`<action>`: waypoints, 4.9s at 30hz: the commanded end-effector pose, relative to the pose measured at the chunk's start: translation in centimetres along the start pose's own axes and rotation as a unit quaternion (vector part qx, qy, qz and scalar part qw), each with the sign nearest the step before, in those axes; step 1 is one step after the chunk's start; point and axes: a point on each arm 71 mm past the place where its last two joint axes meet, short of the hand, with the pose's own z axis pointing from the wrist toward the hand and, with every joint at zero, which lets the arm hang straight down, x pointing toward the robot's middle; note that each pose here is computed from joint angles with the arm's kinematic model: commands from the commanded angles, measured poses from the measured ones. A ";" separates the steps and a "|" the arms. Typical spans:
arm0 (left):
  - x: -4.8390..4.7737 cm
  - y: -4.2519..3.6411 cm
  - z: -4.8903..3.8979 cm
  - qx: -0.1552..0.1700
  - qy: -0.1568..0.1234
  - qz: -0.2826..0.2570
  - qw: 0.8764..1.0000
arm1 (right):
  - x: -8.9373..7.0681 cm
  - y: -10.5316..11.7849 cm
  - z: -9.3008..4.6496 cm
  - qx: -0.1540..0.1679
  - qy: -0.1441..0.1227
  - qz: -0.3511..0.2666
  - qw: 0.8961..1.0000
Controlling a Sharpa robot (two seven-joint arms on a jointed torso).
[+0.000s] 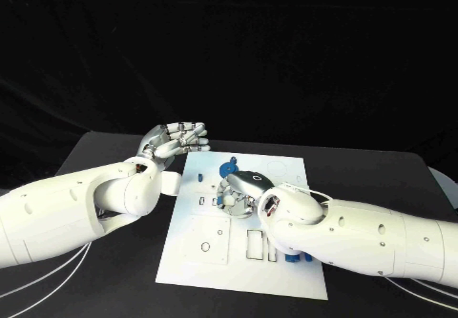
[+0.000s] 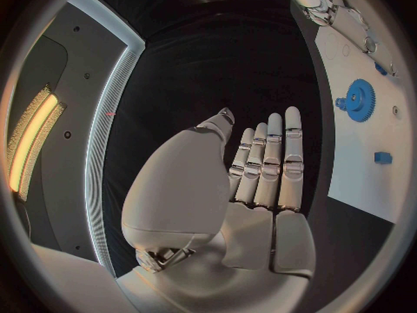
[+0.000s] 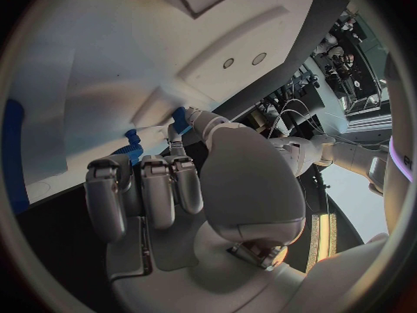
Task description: Assemble the parts on the task board
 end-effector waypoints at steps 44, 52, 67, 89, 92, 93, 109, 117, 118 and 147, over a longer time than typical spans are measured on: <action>-0.18 0.23 0.11 -0.018 0.030 0.032 0.999 | -3.2 -0.6 -2.3 -0.057 -0.120 0.060 0.989; -0.52 1.41 0.25 -0.084 0.101 0.131 0.983 | -8.3 -4.8 -4.3 -0.052 -0.160 0.198 0.966; -0.12 2.87 0.06 -0.251 0.194 0.408 0.856 | -12.4 -11.3 -8.4 0.031 -0.199 0.261 0.944; 3.88 3.77 2.05 -0.314 0.230 0.532 0.752 | -12.6 -12.9 -9.4 0.061 -0.191 0.228 0.953; 4.36 3.79 2.21 -0.311 0.231 0.534 0.752 | -12.6 -13.0 -9.4 0.063 -0.190 0.227 0.953; 4.48 3.80 2.25 -0.310 0.232 0.534 0.751 | -12.6 -13.0 -9.4 0.063 -0.190 0.227 0.953; 5.40 4.46 2.64 -0.317 0.246 0.540 0.740 | -12.3 -13.2 -9.3 0.069 -0.185 0.226 0.954; 5.45 4.76 2.83 -0.322 0.250 0.541 0.736 | -12.3 -13.2 -9.3 0.071 -0.184 0.226 0.954; 5.47 4.78 2.84 -0.322 0.250 0.541 0.736 | -12.3 -13.2 -9.3 0.071 -0.184 0.226 0.954; 6.13 5.09 2.66 -0.326 0.270 0.535 0.731 | -12.0 -13.3 -9.1 0.072 -0.184 0.227 0.954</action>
